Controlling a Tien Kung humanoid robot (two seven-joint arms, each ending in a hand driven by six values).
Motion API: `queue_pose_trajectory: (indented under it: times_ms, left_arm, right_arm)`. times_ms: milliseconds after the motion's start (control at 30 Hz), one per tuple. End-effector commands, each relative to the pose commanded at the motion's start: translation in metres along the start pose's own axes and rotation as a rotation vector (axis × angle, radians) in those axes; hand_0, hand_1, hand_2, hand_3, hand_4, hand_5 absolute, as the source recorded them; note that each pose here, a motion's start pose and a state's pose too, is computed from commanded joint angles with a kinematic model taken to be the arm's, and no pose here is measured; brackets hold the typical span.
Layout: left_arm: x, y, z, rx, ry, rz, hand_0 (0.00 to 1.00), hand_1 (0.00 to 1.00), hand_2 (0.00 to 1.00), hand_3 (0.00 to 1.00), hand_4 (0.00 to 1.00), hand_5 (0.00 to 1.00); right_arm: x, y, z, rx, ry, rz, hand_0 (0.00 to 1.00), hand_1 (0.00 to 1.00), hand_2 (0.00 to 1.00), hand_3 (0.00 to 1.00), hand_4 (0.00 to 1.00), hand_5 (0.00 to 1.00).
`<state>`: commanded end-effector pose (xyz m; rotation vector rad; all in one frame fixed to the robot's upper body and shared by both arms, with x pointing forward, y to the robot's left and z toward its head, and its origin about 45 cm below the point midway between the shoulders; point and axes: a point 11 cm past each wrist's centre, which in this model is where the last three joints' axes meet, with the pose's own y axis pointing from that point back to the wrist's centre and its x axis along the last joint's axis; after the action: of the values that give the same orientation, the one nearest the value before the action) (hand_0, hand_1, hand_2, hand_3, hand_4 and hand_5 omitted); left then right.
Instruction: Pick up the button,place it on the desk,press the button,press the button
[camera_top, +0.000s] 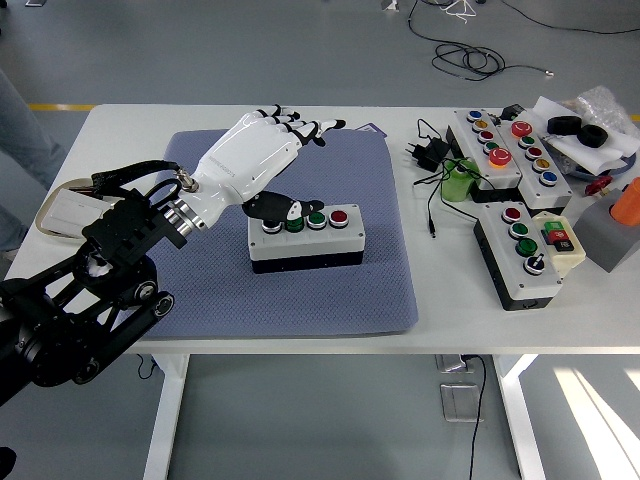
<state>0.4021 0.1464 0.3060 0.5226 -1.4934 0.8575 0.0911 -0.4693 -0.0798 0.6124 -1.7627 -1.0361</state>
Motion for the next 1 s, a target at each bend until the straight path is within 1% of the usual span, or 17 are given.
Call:
queue_pose_trajectory:
  times_ms: [33, 100, 167, 200, 233, 267, 300, 400, 433, 533, 833, 1000]
  left_arm:
    - [-0.002, 0.0, 0.001, 0.005, -0.001, -0.033, 0.177, 0.002, 0.073, 0.766, 0.614, 0.386]
    - [-0.008, 0.0, 0.004, 0.011, -0.001, -0.106, 0.177, 0.002, 0.073, 0.766, 0.614, 0.386]
    - [-0.017, 0.001, 0.003, 0.033, -0.001, -0.183, 0.177, 0.002, 0.073, 0.766, 0.614, 0.386]
    - [-0.019, 0.001, 0.003, 0.037, 0.0, -0.206, 0.177, 0.002, 0.073, 0.766, 0.614, 0.386]
    - [-0.025, 0.002, 0.001, 0.053, -0.002, -0.244, 0.153, 0.002, 0.056, 0.756, 0.613, 0.415]
    - [-0.029, 0.003, -0.001, 0.067, -0.001, -0.276, 0.153, 0.002, 0.056, 0.756, 0.613, 0.415]
    - [-0.033, 0.004, -0.003, 0.083, 0.003, -0.305, 0.153, 0.002, 0.056, 0.756, 0.613, 0.415]
    - [-0.044, 0.007, -0.005, 0.102, 0.02, -0.36, 0.153, 0.002, 0.056, 0.756, 0.613, 0.415]
    - [-0.046, 0.007, -0.005, 0.104, 0.023, -0.368, 0.127, 0.002, 0.04, 0.791, 0.605, 0.436]
    - [-0.051, 0.008, -0.006, 0.111, 0.026, -0.389, 0.127, 0.002, 0.04, 0.791, 0.605, 0.436]
    - [-0.059, 0.009, -0.011, 0.129, 0.038, -0.406, 0.133, 0.002, 0.042, 0.805, 0.598, 0.445]
    - [-0.064, 0.006, -0.011, 0.133, 0.052, -0.419, 0.133, 0.002, 0.042, 0.805, 0.598, 0.445]
  right_arm:
    - [0.0, 0.0, 0.0, 0.0, 0.0, 0.0, 0.787, 0.797, 0.817, 0.751, 0.412, 0.479]
    - [0.0, 0.0, -0.001, 0.002, -0.002, -0.001, 0.787, 0.797, 0.817, 0.751, 0.412, 0.479]
    - [-0.001, 0.001, -0.002, 0.004, -0.001, -0.002, 0.787, 0.797, 0.817, 0.751, 0.412, 0.479]
    - [-0.001, 0.001, -0.002, 0.004, -0.001, -0.002, 0.787, 0.797, 0.817, 0.751, 0.412, 0.479]
    - [-0.001, 0.001, -0.003, 0.006, -0.001, -0.002, 0.787, 0.797, 0.817, 0.751, 0.412, 0.479]
    - [-0.001, 0.001, -0.003, 0.007, -0.002, -0.003, 0.787, 0.797, 0.817, 0.751, 0.412, 0.479]
    - [-0.001, 0.001, -0.004, 0.008, -0.002, -0.003, 0.787, 0.797, 0.817, 0.751, 0.412, 0.479]
    - [-0.001, 0.001, -0.005, 0.009, -0.003, -0.003, 0.787, 0.797, 0.817, 0.751, 0.412, 0.479]
    - [-0.001, 0.001, -0.005, 0.01, -0.003, -0.003, 0.787, 0.797, 0.817, 0.751, 0.412, 0.479]
    - [-0.002, 0.001, -0.006, 0.011, -0.003, -0.004, 0.787, 0.797, 0.817, 0.751, 0.412, 0.479]
    - [-0.002, 0.002, -0.008, 0.013, -0.005, -0.004, 0.787, 0.797, 0.817, 0.751, 0.412, 0.479]
    - [-0.002, 0.002, -0.008, 0.014, -0.007, -0.005, 0.787, 0.797, 0.817, 0.751, 0.412, 0.479]
